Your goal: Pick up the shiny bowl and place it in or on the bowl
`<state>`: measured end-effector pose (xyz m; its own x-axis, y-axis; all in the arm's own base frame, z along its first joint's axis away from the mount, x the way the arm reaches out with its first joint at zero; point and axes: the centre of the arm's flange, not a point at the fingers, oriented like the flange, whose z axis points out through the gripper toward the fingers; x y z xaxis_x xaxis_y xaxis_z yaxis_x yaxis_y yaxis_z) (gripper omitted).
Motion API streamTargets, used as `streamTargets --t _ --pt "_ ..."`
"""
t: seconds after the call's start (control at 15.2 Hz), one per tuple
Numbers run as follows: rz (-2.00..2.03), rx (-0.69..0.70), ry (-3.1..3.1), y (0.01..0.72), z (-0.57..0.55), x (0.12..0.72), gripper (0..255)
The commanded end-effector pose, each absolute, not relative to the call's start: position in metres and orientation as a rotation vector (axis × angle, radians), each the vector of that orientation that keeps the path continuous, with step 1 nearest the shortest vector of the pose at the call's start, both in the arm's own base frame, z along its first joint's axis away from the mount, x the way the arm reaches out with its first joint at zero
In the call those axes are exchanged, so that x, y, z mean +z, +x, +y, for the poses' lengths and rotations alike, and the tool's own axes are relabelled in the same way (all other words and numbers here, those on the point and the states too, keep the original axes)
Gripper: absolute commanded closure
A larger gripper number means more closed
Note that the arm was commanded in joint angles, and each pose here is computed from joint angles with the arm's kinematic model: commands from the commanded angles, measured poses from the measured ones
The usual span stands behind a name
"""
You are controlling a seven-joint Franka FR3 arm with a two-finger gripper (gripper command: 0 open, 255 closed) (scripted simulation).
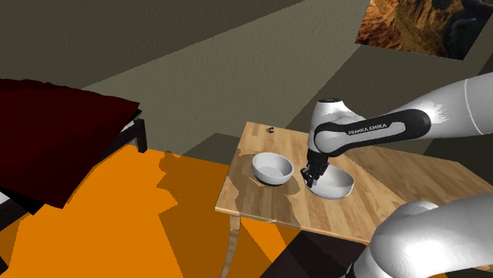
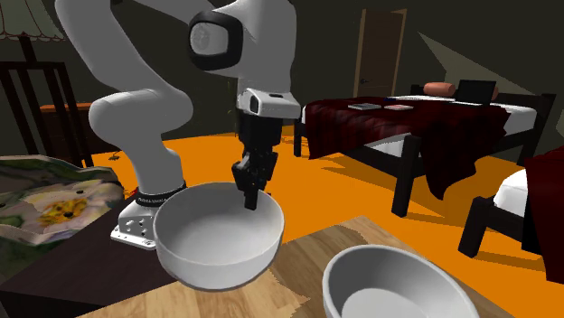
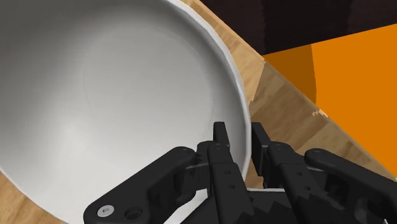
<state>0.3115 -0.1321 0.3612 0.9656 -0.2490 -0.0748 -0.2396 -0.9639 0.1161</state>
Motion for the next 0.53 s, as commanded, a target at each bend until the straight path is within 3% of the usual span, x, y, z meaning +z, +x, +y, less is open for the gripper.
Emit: streamTargets --t 0.0,0.46 --pt "-0.375 -0.135 3.009 0.311 -0.132 0.372 255" --pt "-0.375 -0.135 3.009 0.324 -0.132 0.401 255"
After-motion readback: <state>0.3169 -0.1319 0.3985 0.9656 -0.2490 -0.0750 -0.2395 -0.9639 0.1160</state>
